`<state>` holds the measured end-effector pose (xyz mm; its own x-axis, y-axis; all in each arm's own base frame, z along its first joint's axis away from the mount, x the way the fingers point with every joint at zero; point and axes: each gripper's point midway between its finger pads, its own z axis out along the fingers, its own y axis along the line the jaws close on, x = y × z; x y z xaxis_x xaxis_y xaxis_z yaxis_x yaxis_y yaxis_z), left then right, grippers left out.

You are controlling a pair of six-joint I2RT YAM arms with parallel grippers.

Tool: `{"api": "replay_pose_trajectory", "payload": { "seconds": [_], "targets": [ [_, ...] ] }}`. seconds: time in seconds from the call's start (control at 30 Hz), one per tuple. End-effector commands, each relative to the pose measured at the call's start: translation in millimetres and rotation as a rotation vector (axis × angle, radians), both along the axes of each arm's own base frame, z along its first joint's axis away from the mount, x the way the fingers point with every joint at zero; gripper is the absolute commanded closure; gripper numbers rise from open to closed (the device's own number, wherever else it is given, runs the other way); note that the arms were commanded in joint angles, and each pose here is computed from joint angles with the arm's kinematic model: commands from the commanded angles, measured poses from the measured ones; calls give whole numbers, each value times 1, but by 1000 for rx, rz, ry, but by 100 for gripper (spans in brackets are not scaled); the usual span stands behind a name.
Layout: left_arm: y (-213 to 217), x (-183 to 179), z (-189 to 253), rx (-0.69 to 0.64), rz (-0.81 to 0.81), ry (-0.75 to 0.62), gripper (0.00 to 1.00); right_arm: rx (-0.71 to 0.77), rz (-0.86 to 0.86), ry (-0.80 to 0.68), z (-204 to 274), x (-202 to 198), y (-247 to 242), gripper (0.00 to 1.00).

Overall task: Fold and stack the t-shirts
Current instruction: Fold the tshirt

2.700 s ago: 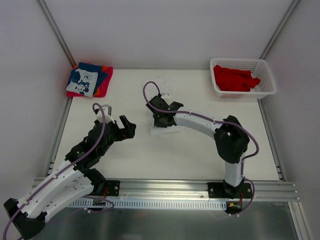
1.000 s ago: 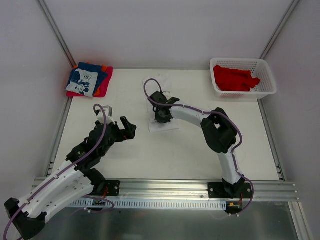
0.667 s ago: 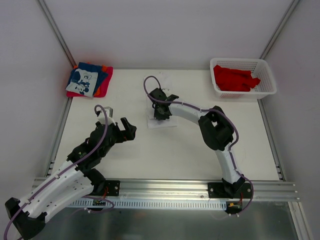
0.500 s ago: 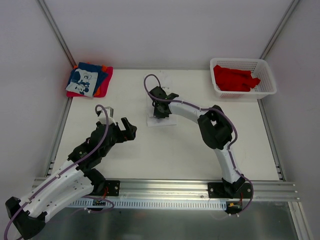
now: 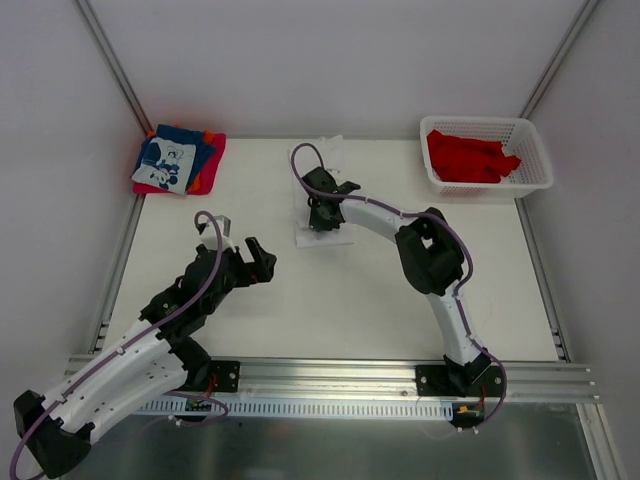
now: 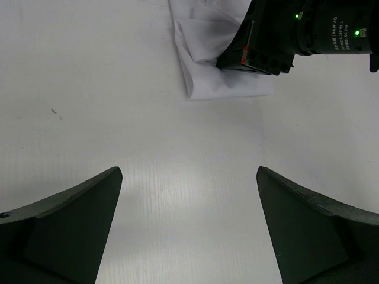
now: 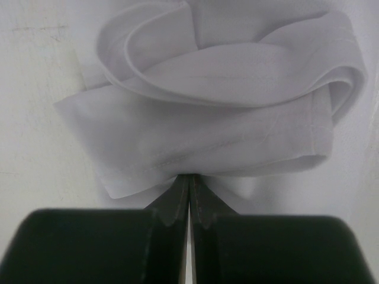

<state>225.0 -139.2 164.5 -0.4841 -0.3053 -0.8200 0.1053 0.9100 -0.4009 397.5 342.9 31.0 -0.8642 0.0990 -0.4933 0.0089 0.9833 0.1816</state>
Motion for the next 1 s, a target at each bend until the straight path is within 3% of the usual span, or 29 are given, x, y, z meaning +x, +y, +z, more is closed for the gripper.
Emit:
{"api": "replay_pose_trajectory", "payload": {
  "seconds": [0.0,0.57,0.8,0.97],
  "targets": [
    [-11,2,-4,-30,-25,-2,1,10,12,-45,22,12,-1,100],
    [-23,5,-21,-24,-53,27,1,20,8,-61,24,57,-1,100],
    [-20,1,-29,-17,-57,33,1,115,5,-122,26,110,20,99],
    [-21,-5,-30,-38,-76,33,1,162,-60,-197,43,147,5,98]
  ]
}}
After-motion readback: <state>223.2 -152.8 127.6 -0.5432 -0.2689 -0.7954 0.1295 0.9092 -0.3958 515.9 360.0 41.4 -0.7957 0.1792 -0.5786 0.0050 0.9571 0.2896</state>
